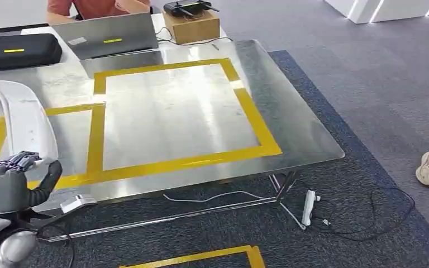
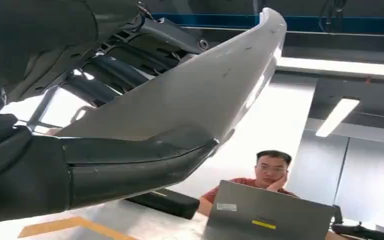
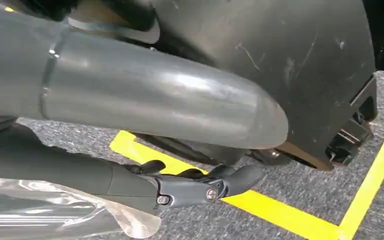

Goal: Take the parts from the cabinet and place them on the table.

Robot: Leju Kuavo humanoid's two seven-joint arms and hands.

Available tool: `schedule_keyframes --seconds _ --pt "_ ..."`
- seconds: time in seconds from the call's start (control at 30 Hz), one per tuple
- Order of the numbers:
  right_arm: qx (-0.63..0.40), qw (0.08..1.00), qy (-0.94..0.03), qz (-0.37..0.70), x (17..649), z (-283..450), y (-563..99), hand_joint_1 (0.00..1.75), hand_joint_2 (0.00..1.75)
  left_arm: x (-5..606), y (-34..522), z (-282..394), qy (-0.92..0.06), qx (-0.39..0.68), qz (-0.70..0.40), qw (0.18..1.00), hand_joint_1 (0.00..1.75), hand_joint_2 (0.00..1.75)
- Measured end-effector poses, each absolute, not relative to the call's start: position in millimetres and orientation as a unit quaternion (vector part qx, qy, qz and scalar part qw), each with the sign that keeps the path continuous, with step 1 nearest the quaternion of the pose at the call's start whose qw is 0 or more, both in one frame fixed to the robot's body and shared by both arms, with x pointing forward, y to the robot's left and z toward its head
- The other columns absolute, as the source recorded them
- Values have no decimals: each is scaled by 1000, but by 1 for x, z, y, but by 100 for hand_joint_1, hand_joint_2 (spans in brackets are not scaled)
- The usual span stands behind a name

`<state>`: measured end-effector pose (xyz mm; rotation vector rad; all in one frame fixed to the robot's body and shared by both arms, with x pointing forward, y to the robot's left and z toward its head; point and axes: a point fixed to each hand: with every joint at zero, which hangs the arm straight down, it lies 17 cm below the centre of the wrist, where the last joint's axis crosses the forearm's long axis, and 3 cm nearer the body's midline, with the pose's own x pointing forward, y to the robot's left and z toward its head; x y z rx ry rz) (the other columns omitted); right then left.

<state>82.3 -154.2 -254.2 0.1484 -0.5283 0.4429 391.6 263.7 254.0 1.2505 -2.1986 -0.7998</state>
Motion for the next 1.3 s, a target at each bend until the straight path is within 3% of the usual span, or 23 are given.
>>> schedule_keyframes --seconds 0.4,1.3 --pt "79 936 -260 224 83 -253 -152 0 0 419 268 234 -738 517 -374 218 175 175" --pt "88 927 -265 250 91 -251 -147 0 0 517 327 181 -592 569 -504 266 175 175"
